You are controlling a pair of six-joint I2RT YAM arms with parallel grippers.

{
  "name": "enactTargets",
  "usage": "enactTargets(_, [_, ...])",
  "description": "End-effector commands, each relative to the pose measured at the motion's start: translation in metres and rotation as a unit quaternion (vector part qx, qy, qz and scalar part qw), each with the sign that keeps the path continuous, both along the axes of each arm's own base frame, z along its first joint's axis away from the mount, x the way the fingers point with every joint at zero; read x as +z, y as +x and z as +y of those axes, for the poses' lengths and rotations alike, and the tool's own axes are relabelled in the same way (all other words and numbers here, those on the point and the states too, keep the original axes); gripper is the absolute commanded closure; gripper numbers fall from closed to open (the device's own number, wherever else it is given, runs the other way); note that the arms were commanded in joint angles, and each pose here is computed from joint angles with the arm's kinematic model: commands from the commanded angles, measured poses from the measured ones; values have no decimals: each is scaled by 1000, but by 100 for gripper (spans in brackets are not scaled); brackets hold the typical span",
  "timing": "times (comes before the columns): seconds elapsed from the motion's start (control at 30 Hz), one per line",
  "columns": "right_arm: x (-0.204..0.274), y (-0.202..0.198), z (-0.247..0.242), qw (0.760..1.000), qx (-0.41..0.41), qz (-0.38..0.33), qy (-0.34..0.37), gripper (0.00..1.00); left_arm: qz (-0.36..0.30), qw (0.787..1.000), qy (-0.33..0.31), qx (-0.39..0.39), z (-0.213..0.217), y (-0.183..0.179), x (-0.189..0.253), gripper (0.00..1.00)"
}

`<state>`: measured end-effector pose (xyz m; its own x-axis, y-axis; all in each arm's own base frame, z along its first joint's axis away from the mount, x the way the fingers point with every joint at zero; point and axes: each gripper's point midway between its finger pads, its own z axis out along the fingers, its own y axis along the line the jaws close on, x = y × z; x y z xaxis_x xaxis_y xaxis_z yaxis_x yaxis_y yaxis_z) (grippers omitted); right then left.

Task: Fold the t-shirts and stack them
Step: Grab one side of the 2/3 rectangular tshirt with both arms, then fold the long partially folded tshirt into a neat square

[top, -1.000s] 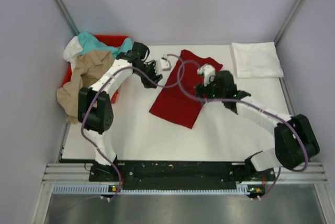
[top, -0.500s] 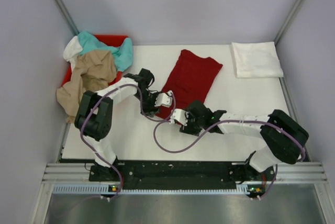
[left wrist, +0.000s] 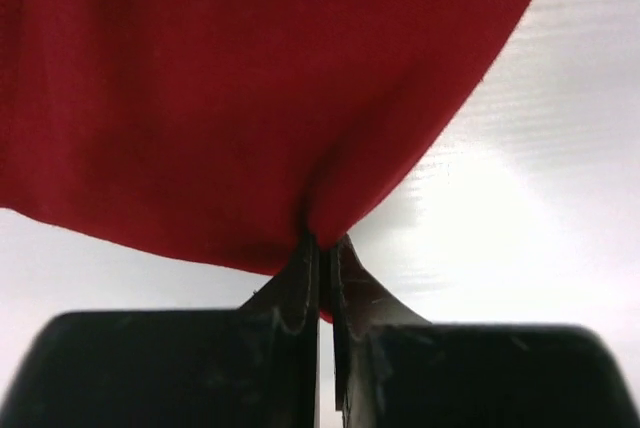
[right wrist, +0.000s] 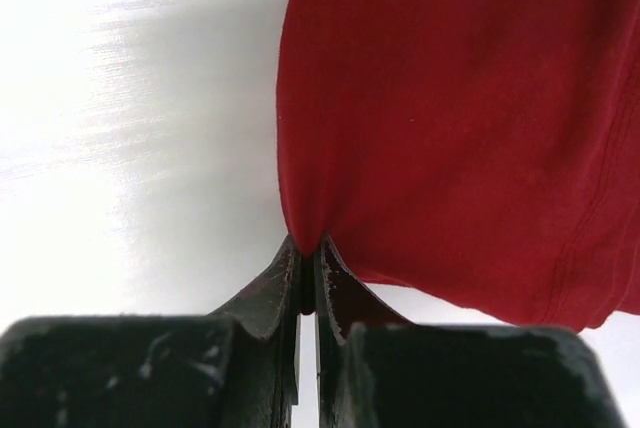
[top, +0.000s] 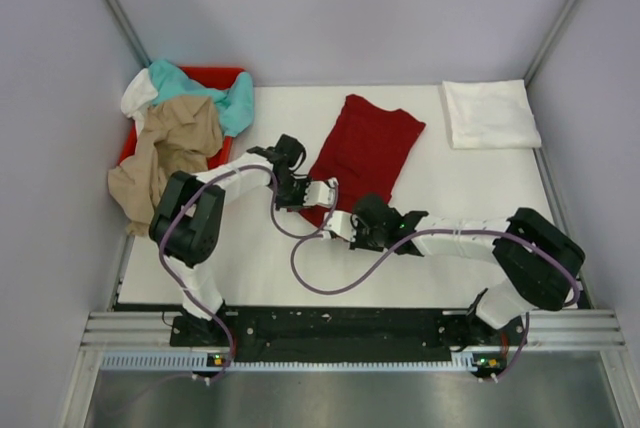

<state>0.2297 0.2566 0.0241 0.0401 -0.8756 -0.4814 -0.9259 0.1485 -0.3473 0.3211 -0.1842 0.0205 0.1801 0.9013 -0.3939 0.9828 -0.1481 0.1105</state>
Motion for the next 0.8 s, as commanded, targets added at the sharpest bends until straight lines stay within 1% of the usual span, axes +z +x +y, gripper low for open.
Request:
enactTargets(0.0, [26, -9, 14, 999, 12, 4, 44, 100, 4, 996, 62, 59, 20, -7, -20, 100])
enactTargets(0.07, [37, -16, 13, 998, 13, 14, 54, 100, 11, 994, 71, 85, 26, -10, -14, 100])
enactTargets(0.17, [54, -36, 13, 997, 35, 30, 60, 100, 43, 992, 69, 99, 32, -36, 7, 100])
enactTargets(0.2, [59, -46, 12, 997, 49, 39, 54, 100, 53, 992, 64, 95, 33, -50, 17, 100])
enactTargets(0.3, [78, -87, 10, 991, 94, 81, 57, 100, 100, 989, 73, 80, 48, -98, 34, 100])
enactTargets(0.4, [97, -125, 9, 979, 121, 136, 88, 100, 153, 985, 65, 56, 60, -148, 56, 100])
enactTargets(0.5, [120, -157, 9, 961, 148, 187, 139, 100, 184, 981, 48, 40, 65, -183, 81, 100])
enactTargets(0.57, [131, -167, 7, 953, 157, 201, 165, 100, 183, 982, 35, 39, 64, -188, 96, 100])
enactTargets(0.6, [135, -164, 6, 953, 151, 197, 173, 100, 172, 984, 25, 41, 60, -184, 104, 100])
enactTargets(0.67, [145, -145, 4, 955, 110, 190, 199, 100, 142, 988, 11, 60, 53, -167, 117, 100])
enactTargets(0.77, [158, -91, -6, 956, 14, 158, 245, 100, 96, 991, -14, 96, 34, -127, 138, 100])
